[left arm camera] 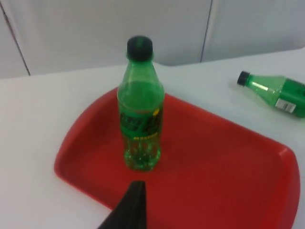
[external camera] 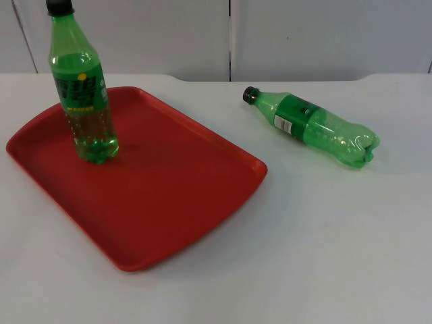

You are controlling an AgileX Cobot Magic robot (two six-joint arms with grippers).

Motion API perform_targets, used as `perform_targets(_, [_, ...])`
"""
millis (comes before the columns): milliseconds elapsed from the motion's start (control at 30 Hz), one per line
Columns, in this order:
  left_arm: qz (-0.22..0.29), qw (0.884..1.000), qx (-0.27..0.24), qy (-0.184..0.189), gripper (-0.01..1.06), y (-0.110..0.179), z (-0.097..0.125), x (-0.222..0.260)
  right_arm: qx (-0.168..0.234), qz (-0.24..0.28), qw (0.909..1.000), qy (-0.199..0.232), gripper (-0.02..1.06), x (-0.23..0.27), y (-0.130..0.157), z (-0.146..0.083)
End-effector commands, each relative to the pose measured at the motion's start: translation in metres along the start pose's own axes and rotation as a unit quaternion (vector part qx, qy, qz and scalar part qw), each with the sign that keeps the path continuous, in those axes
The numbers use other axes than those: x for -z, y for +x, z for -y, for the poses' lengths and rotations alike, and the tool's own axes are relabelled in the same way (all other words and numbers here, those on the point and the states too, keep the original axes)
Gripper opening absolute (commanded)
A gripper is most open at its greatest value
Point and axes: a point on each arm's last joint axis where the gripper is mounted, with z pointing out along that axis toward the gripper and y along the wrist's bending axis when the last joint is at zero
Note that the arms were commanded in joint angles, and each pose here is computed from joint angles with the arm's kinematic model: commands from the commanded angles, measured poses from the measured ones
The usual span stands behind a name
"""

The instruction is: Place the bottle upright on the tray.

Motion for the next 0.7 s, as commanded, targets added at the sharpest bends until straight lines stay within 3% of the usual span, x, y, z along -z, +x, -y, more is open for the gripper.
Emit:
perform_targets(0, [0.003, 1.000, 0.004, 0.006, 1.05, 0.003, 0.001, 0.008, 0.003, 0.000, 1.0000, 0.002, 1.04, -0.001, 0.001, 0.000])
perform_targets(467, [0.024, 0.999, -0.024, 0.015, 1.05, 0.019, 0.001, 0.062, 0.003, 0.000, 1.0000, 0.002, 1.04, -0.001, 0.001, 0.000])
perform_targets(667, [0.043, 0.999, -0.030, 0.016, 1.05, 0.040, -0.001, 0.079, 0.003, 0.000, 1.0000, 0.002, 1.04, -0.001, 0.001, 0.000])
